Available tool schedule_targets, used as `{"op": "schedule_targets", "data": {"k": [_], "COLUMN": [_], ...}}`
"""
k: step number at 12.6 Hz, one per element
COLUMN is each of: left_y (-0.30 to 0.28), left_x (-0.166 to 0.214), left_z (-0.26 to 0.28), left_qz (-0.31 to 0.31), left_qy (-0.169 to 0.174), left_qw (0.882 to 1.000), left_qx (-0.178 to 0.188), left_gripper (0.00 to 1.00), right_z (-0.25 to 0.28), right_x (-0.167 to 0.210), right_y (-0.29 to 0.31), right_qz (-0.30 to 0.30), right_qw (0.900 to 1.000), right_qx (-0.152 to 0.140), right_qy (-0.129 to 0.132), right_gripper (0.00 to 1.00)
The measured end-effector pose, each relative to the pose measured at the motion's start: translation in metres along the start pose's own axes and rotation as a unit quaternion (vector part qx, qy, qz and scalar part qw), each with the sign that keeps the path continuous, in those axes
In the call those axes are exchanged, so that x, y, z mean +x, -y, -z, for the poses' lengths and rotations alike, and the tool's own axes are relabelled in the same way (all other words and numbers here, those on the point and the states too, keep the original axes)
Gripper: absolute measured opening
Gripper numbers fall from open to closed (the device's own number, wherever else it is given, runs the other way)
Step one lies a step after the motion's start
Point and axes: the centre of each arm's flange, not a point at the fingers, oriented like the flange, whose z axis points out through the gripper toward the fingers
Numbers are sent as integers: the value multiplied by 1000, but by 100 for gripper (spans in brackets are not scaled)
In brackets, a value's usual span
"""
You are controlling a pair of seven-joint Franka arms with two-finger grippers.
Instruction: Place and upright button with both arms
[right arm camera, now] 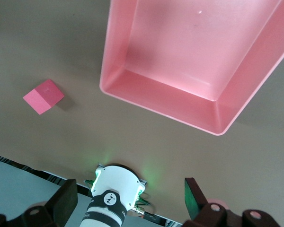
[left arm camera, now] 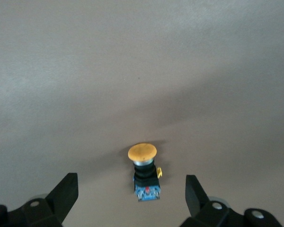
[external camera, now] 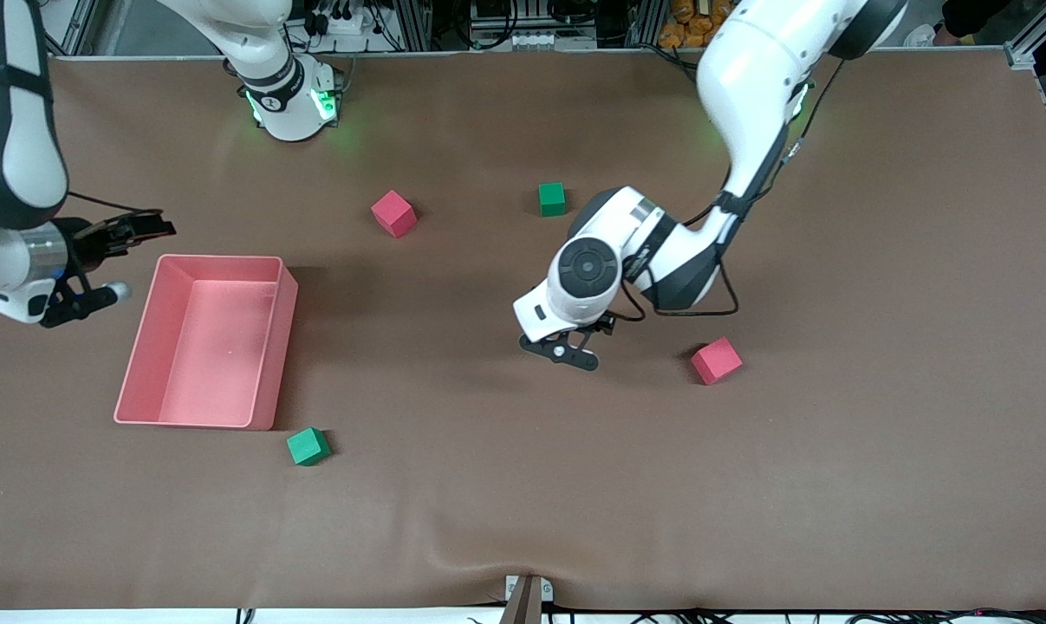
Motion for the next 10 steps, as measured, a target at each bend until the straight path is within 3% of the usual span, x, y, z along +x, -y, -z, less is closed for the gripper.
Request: {"op": "schedule_targets", "data": {"k": [3,6,10], "left_y": [-14,-10,-11], "left_x": [-1,0,-2], "left_z": [-36,-57,-71], "left_qz": [-7,-5,25], "left_qy": [16,30,41], "left_qw": [1000,999,998], "left_qx": [18,23,28], "left_gripper": [100,100,100], "right_z": [-29,-49,-72], "right_x": [-1,-3,28], "right_y": [24,42,118], "right_qz": [5,10,-41], "right_qw": [999,999,995], "right_qx": [-29,-42,-79], "right_qy": [-27,-30,-44], "right_gripper": [100,100,100]}}
